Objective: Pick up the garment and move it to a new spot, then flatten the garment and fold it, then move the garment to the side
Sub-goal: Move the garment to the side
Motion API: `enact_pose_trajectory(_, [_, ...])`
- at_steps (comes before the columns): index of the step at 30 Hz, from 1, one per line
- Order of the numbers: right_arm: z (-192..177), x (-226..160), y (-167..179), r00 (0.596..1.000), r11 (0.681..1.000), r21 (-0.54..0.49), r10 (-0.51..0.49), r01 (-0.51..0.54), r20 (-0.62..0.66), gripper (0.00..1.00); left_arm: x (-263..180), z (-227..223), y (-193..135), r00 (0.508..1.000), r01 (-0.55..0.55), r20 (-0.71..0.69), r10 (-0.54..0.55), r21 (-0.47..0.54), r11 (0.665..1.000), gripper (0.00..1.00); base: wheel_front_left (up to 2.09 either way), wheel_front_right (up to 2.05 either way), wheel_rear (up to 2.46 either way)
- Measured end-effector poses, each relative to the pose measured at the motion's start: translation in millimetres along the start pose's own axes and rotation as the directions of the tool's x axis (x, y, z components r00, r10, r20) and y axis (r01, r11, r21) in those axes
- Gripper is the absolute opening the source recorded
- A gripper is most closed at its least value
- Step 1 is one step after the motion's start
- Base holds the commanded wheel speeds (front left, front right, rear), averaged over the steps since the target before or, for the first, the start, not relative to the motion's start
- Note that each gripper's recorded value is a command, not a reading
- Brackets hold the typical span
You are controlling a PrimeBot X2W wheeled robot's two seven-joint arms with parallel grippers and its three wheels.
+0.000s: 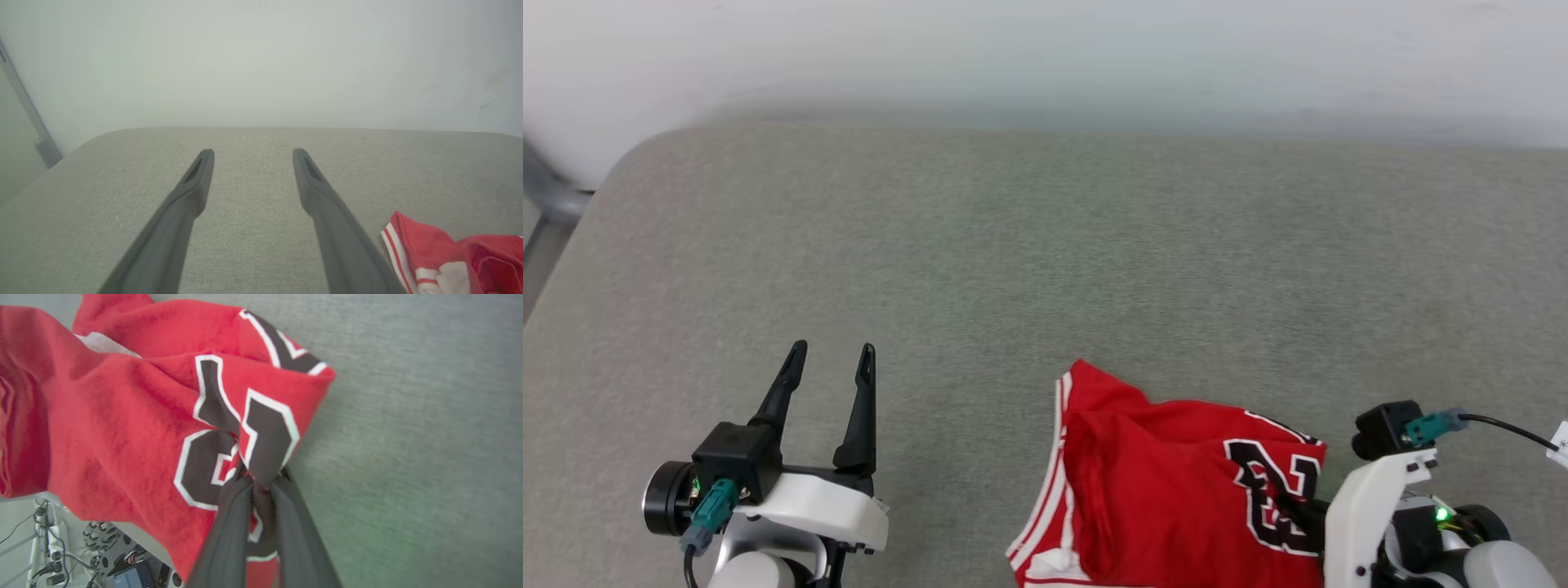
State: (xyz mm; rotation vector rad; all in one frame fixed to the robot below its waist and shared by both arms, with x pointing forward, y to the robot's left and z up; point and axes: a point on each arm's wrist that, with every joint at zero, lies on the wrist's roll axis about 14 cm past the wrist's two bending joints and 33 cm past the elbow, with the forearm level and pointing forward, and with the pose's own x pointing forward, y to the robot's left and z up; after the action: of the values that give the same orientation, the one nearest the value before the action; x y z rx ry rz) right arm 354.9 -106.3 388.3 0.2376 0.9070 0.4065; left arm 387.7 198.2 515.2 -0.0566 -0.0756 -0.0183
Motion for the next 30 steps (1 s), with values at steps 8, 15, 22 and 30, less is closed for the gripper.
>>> enact_pose_trajectory(8, [-10,-52,-67,0.977,0.977,0.015,-0.213,0.213,0.016,0.00,18,-1,-43,0.989,0.145,-0.005,-0.145,0.002,0.989,1.00,0.00,0.00,0.00])
enact_pose_trajectory(15, [-23,-99,-119,0.927,0.923,0.116,-0.373,0.368,0.034,0.00,40,-4,-101,0.951,0.308,0.001,-0.308,-0.028,0.951,1.00,0.00,0.00,0.00])
enact_pose_trajectory(22, [-3,-132,-180,0.836,0.830,0.211,-0.542,0.516,0.089,0.00,67,-14,-155,0.890,0.455,0.006,-0.456,-0.062,0.888,1.00,0.00,0.00,0.00])
enact_pose_trajectory(30, [34,-162,-252,0.688,0.695,0.282,-0.712,0.661,0.141,0.00,97,-37,-179,0.841,0.539,-0.005,-0.541,-0.074,0.839,1.00,0.00,0.00,0.00])
